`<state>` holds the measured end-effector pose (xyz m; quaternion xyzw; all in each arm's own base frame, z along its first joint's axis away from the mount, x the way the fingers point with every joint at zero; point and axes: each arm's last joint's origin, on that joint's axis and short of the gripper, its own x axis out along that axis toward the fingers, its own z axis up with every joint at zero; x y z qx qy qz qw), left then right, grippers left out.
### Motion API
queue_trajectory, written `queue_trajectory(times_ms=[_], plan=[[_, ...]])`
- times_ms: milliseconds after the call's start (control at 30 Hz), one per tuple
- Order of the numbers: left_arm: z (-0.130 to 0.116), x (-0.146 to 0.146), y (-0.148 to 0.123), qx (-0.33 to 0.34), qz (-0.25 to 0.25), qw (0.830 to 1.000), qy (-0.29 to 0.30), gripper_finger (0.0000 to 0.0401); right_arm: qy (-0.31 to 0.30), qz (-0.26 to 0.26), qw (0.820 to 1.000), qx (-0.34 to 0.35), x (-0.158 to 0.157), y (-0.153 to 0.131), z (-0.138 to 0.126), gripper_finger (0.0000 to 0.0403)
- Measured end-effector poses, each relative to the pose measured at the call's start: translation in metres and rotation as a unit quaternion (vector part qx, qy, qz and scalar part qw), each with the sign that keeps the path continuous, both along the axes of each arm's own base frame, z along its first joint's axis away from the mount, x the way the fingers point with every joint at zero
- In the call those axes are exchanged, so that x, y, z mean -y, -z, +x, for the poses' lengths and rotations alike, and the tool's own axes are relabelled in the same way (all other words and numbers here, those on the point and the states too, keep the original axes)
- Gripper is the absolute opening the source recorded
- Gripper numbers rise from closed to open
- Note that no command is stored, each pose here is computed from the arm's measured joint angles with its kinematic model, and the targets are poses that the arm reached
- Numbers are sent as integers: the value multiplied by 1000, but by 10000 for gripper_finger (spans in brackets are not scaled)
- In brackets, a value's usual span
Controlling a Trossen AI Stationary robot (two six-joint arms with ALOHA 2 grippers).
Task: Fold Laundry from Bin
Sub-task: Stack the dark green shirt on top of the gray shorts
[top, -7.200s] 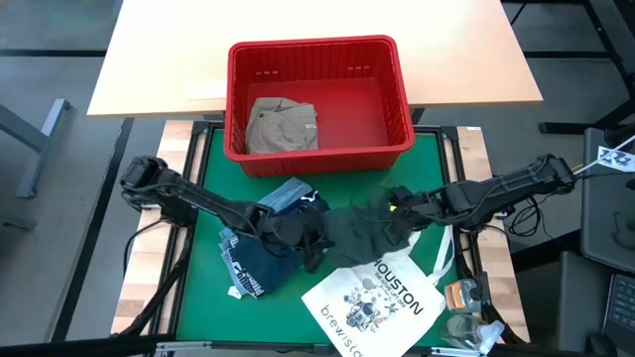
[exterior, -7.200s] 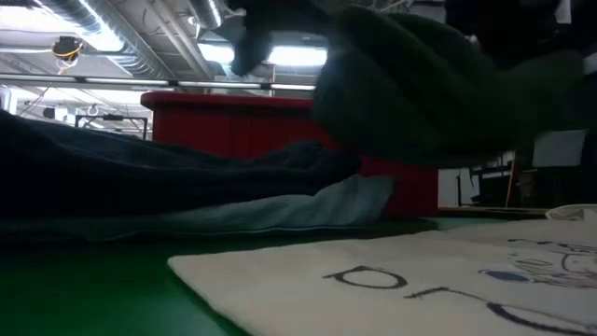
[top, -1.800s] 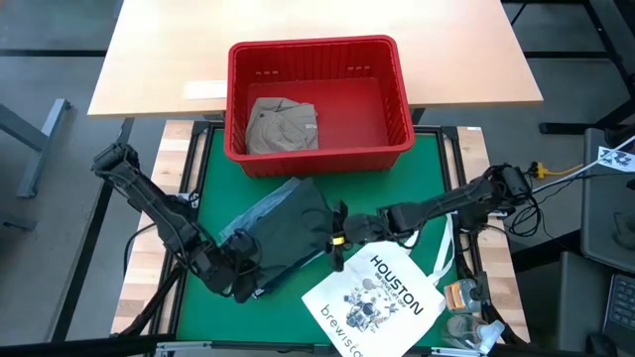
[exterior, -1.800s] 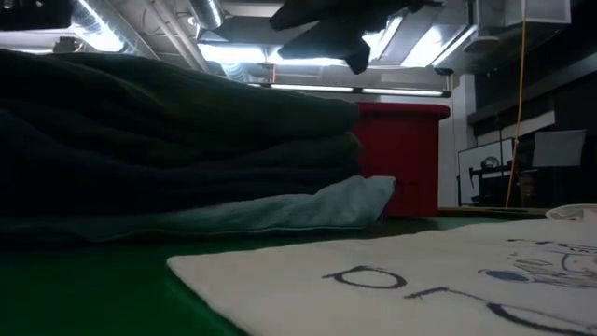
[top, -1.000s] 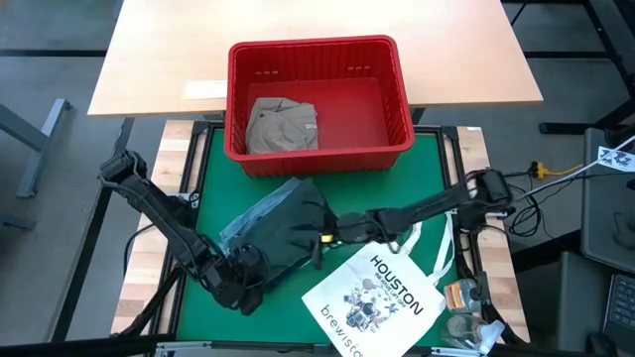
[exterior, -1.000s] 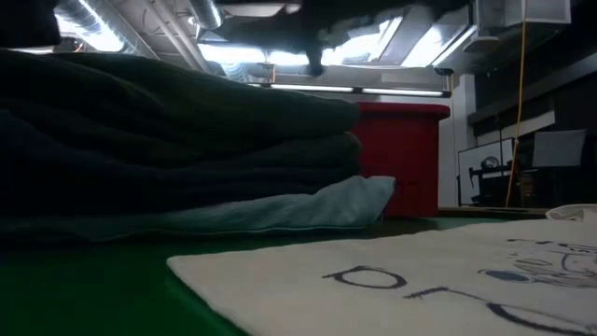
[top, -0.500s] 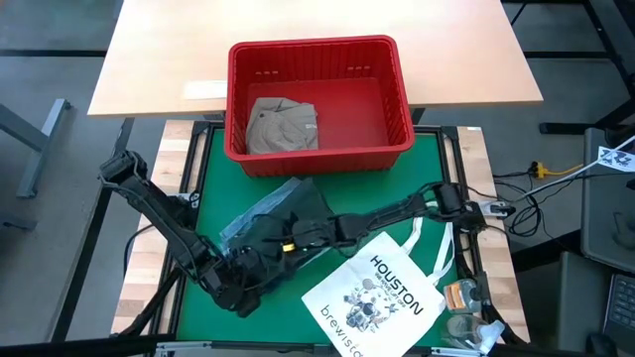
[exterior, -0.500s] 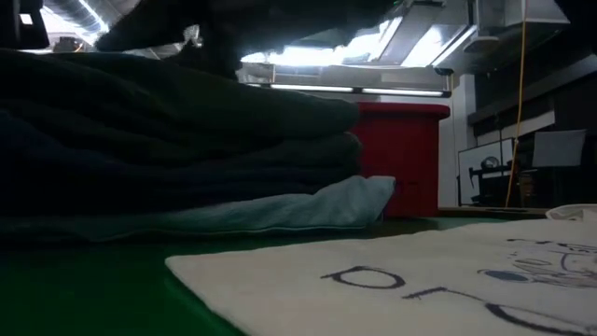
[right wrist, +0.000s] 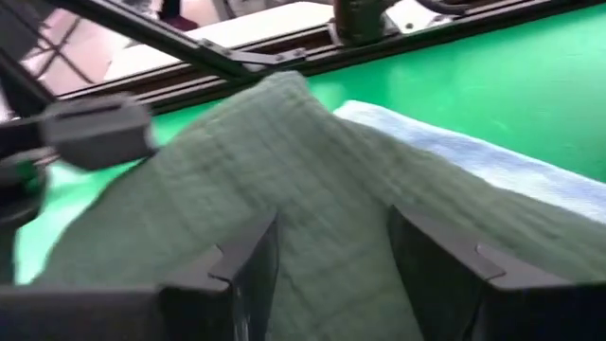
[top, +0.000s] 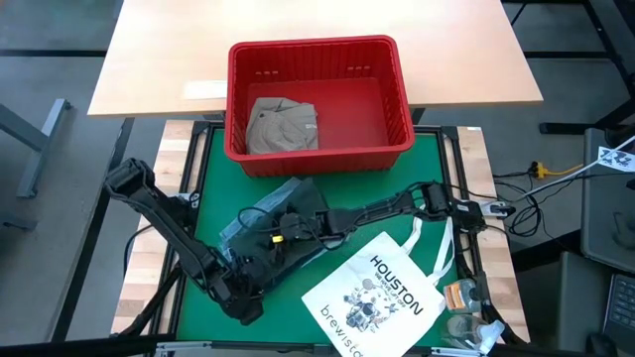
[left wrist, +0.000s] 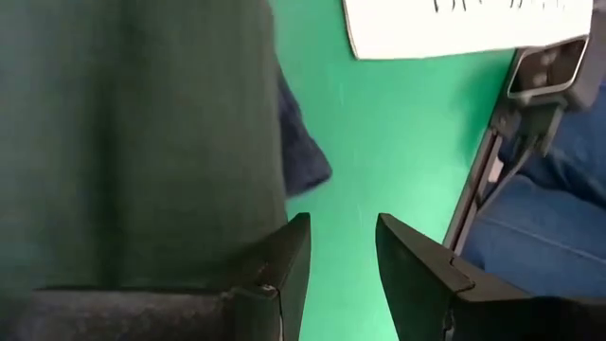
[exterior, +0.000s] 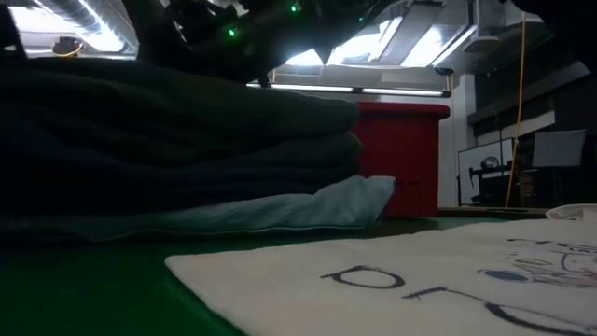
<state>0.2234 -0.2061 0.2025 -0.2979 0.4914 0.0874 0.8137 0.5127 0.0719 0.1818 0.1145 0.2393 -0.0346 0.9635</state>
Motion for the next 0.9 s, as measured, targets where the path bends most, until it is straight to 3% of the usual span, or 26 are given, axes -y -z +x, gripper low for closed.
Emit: queue_trajectory(times_ms=[300, 500, 700, 900], plan=[[4, 8, 5, 2, -27, 1000, 13, 112, 24, -12, 1000, -9, 4, 2, -1, 200], [7, 14, -20, 11, -52, 997, 49, 79, -23, 14, 1000, 8, 0, -6, 0, 200], [1, 16, -42, -21, -16, 997, 75, 46, -61, 32, 997, 35, -7, -36, -2, 200], [-11, 10, -55, -93, 30, 992, 84, 25, -107, 20, 992, 65, -34, -57, -4, 200]])
